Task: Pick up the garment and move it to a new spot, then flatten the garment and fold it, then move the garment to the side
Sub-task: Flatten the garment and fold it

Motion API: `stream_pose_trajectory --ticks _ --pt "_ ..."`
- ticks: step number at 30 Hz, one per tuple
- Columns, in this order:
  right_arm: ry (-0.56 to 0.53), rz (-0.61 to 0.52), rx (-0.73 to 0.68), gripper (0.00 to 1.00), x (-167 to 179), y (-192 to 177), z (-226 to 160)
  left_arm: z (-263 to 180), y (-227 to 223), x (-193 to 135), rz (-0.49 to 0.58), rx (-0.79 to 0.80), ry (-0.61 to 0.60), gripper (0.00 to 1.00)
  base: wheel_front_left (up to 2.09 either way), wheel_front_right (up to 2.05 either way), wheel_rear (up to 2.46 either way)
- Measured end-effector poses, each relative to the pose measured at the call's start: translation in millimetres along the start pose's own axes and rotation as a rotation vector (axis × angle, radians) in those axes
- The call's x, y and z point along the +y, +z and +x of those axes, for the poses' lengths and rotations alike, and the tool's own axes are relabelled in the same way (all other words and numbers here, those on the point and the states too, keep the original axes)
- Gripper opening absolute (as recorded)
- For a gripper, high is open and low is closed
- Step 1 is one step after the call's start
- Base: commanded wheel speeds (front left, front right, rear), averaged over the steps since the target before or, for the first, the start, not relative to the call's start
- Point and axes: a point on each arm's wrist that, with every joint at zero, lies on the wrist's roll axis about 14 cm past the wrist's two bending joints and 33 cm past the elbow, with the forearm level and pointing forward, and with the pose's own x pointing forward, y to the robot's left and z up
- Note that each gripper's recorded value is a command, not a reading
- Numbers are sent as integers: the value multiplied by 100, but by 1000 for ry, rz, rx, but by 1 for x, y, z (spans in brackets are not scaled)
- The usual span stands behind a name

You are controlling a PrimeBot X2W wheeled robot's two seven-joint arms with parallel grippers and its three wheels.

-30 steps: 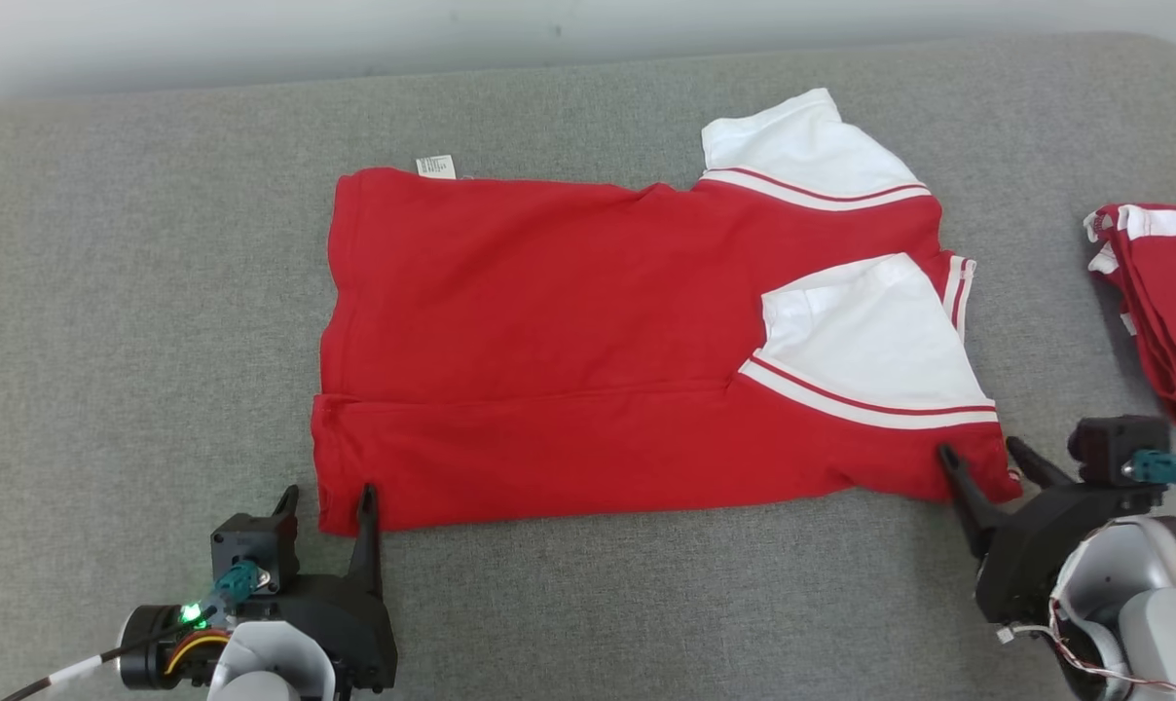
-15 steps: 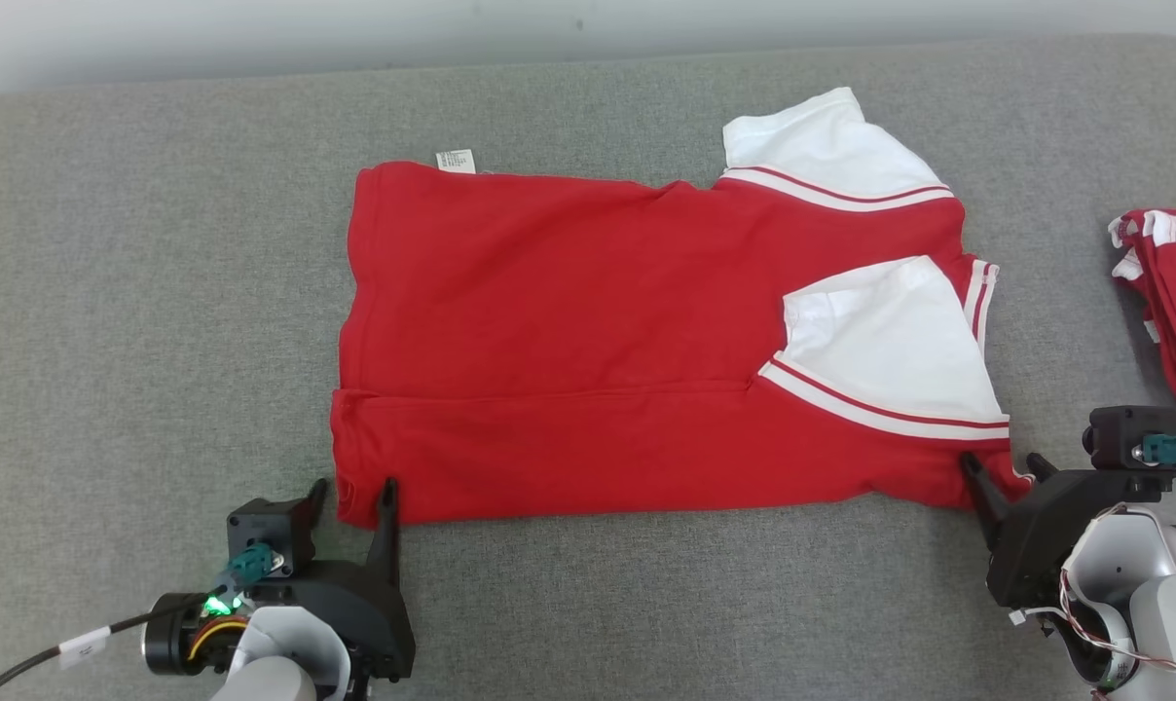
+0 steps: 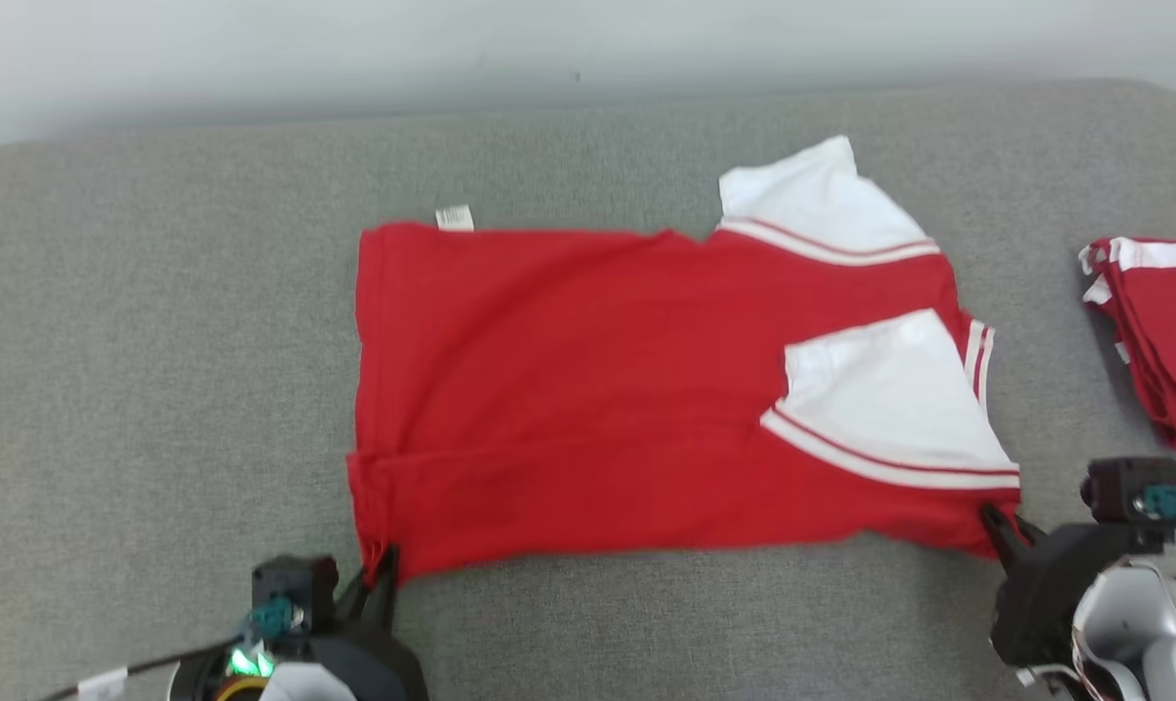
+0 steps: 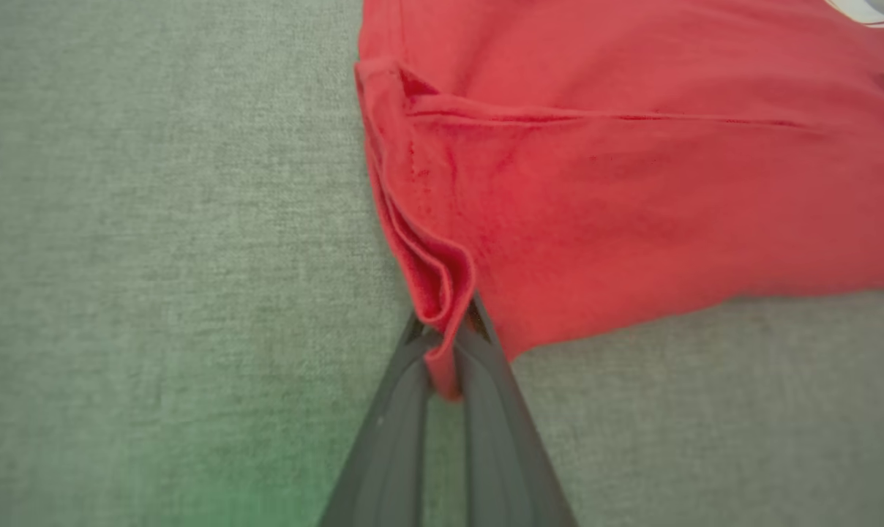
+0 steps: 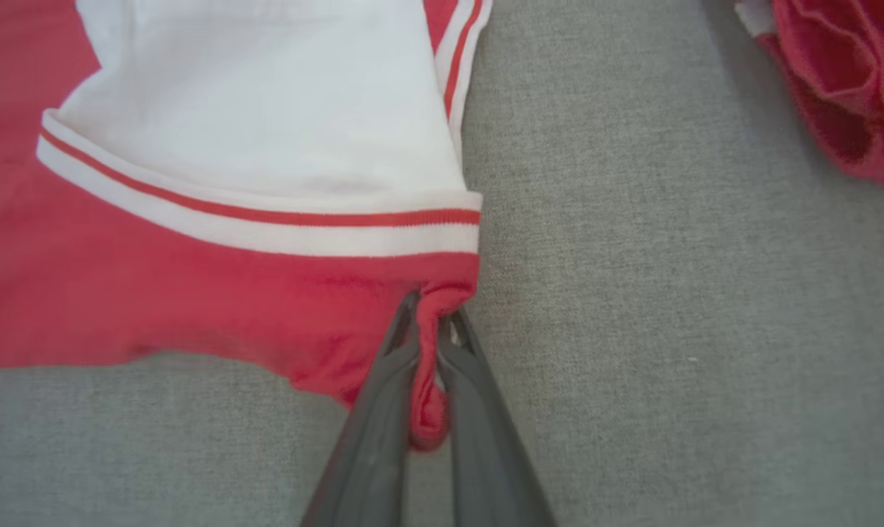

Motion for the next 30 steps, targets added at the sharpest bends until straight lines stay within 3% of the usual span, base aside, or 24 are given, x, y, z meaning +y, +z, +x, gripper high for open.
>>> stream_pose_trajectory --ticks 9,20,21,22,23,30 --pt "-13 34 -12 0 -4 -15 -34 -31 -20 0 -21 27 23 0 0 0 0" --pt "9 73 62 0 9 -44 -46 -42 -30 8 -40 54 63 0 0 0 0" --pt "10 74 65 0 10 -45 -46 -42 -30 9 -41 53 67 4 0 0 0" --pt "10 75 68 46 10 -46 -46 -42 -30 10 -41 53 72 89 0 0 0" --pt "10 77 64 100 10 -45 -47 -42 -28 11 -41 45 76 100 0 0 0" --pt "-14 71 0 100 0 -26 -51 -46 -27 25 -56 50 124 100 0 0 0"
